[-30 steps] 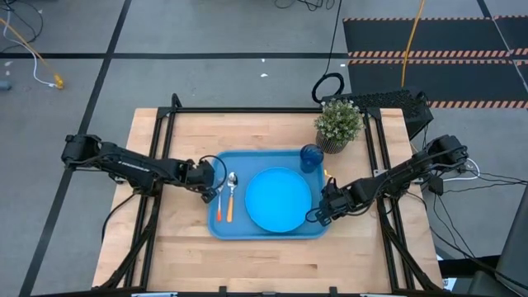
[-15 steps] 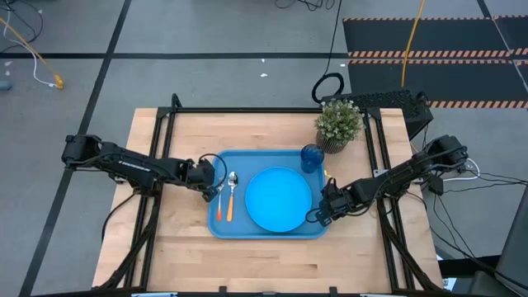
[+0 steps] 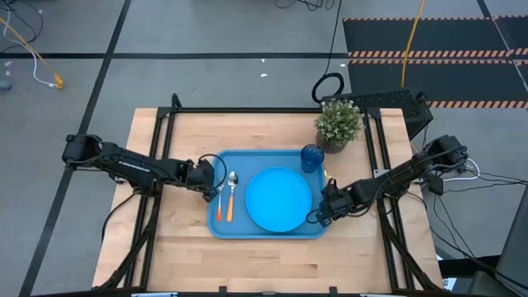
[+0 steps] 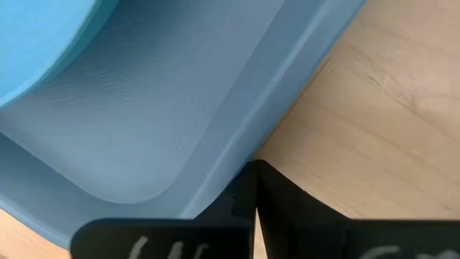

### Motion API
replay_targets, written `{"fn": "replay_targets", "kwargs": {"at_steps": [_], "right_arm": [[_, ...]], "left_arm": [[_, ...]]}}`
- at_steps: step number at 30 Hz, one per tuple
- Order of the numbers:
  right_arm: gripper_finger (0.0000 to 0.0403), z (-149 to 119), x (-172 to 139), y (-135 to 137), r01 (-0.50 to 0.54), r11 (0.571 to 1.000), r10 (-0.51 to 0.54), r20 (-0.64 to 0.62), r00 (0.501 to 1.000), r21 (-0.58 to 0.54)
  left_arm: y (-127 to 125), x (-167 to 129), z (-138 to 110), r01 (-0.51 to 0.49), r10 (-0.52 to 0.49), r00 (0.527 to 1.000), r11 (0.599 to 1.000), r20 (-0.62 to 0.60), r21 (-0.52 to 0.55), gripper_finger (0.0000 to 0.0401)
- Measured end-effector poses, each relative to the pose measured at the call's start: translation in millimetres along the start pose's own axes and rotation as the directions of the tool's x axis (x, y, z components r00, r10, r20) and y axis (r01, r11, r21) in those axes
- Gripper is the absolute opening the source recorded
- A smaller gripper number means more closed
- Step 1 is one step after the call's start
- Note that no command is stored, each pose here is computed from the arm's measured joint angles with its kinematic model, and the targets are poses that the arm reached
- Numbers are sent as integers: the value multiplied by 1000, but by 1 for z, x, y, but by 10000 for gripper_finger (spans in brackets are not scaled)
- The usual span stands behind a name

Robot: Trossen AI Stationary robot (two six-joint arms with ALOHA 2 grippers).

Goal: Pick and place plate/cup/fork/spoon on tray
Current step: Adjust the blue tray

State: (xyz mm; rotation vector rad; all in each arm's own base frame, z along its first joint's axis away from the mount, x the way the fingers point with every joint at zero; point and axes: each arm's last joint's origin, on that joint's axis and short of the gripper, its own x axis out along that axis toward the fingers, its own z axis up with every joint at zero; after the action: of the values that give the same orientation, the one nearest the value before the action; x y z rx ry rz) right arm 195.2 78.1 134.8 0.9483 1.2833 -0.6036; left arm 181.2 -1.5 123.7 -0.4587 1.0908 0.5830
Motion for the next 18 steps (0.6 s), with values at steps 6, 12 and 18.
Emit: {"fn": "replay_targets", "kwargs": {"at_steps": [6, 12, 18], "right_arm": [[0, 0, 0, 0, 2, 1000, -2, 7, 1000, -2], [0, 1, 0, 0, 5, 1000, -5, 19, 1000, -6], [0, 1, 0, 0, 7, 1000, -7, 30, 1000, -11]], "left_arm": [[0, 0, 0, 2, -2, 1000, 1000, 0, -10, 17], [-1, 0, -1, 2, -2, 1000, 1000, 2, -15, 4], [-2, -1, -2, 3, -3, 1000, 1000, 4, -27, 15]]}}
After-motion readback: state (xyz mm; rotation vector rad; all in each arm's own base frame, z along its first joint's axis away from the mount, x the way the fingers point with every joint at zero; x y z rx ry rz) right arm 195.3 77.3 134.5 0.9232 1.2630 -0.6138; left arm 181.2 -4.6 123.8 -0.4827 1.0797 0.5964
